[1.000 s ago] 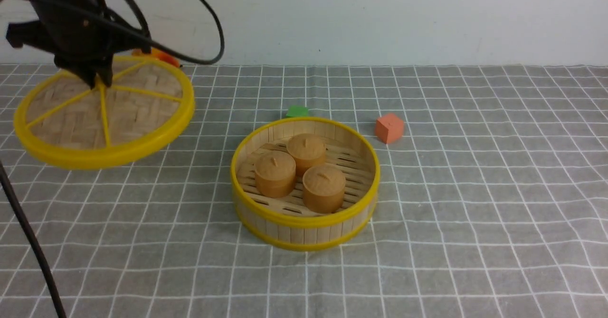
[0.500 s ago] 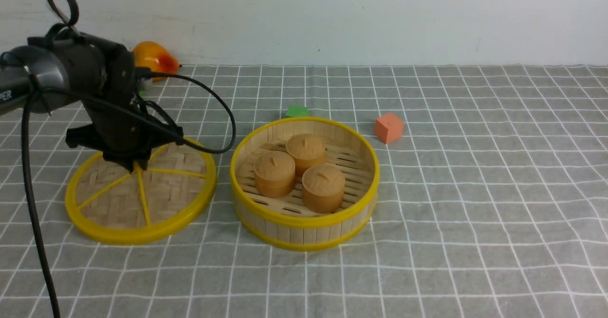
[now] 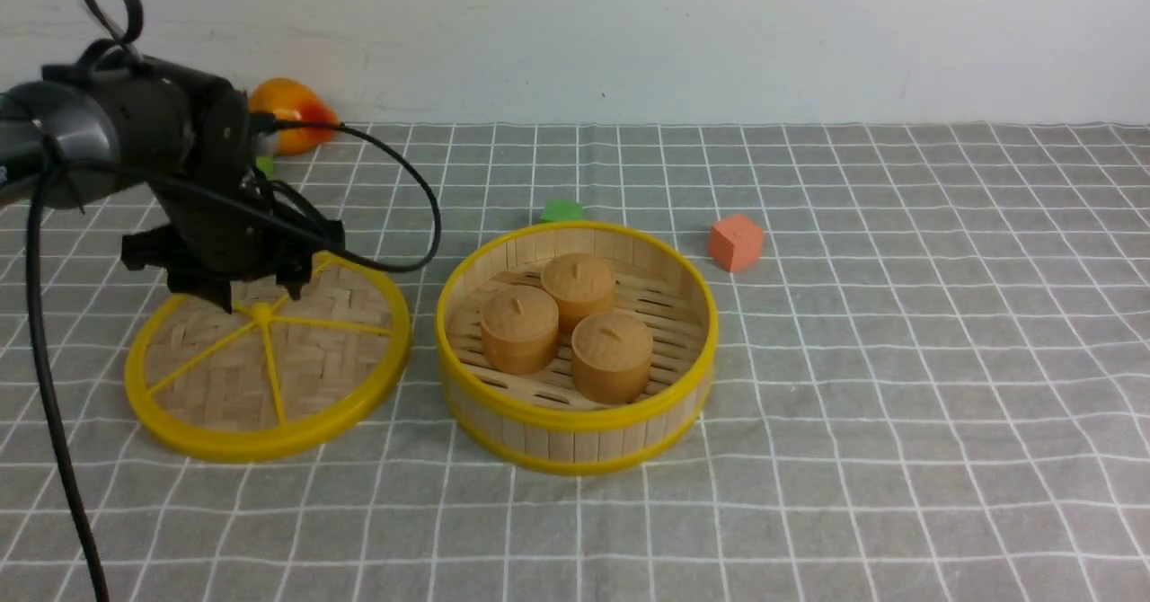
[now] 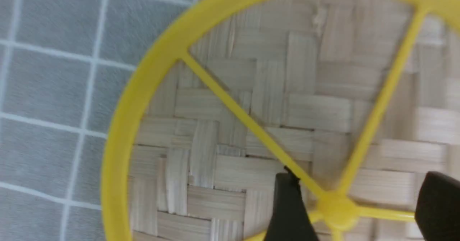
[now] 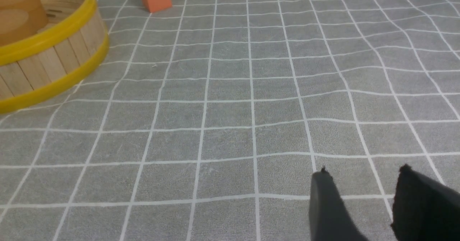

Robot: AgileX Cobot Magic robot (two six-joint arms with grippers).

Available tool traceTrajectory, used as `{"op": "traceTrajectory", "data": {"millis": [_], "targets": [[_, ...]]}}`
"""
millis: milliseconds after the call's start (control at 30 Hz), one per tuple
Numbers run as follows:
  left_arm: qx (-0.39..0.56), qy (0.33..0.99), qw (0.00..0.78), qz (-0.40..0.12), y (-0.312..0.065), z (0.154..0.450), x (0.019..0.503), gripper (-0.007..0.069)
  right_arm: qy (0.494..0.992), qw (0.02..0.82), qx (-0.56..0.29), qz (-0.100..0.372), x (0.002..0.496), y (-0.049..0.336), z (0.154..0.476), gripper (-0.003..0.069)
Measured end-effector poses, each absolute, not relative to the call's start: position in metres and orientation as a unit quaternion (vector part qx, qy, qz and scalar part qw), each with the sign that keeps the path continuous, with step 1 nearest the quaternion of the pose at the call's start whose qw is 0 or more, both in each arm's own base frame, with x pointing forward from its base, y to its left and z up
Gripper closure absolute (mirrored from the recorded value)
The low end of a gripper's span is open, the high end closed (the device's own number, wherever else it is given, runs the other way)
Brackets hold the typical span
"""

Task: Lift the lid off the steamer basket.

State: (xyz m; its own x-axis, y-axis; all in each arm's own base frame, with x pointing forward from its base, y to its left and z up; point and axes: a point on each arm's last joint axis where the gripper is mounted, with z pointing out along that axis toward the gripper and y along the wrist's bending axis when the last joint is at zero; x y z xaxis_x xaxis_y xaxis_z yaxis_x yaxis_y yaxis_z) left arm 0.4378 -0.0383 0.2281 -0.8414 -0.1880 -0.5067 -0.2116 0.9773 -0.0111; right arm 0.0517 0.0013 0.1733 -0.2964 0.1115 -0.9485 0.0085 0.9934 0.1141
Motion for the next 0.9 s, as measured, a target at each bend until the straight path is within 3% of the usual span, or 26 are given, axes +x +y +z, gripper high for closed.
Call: {"op": "traceTrajectory", "data": {"millis": [133, 167, 233, 300, 367, 667, 900], "targets": [[-0.11, 0.92, 0.375, -0.021, -0.038, 0.316, 0.407, 0.0354, 0.804, 0.592, 0.037, 0.044, 0.052, 0.001, 0.173, 0.0418], [-0.11, 0.919, 0.379, -0.024, -0.039, 0.319, 0.404, 0.0365, 0.804, 0.592, 0.037, 0.044, 0.052, 0.001, 0.173, 0.0418], [-0.095, 0.881, 0.458, -0.064, -0.046, 0.371, 0.361, 0.0514, 0.804, 0.592, 0.037, 0.044, 0.052, 0.001, 0.173, 0.0418], [-0.074, 0.86, 0.498, -0.088, -0.054, 0.39, 0.326, 0.0609, 0.804, 0.592, 0.037, 0.044, 0.052, 0.001, 0.173, 0.0418], [-0.044, 0.832, 0.539, -0.124, -0.062, 0.404, 0.269, 0.0638, 0.804, 0.592, 0.037, 0.044, 0.052, 0.001, 0.173, 0.0418], [-0.02, 0.793, 0.587, -0.164, -0.036, 0.353, 0.132, 0.0638, 0.804, 0.592, 0.037, 0.044, 0.052, 0.001, 0.173, 0.0418], [-0.021, 0.769, 0.614, -0.173, -0.019, 0.308, 0.076, 0.0638, 0.804, 0.592, 0.037, 0.044, 0.052, 0.001, 0.173, 0.0418]]}}
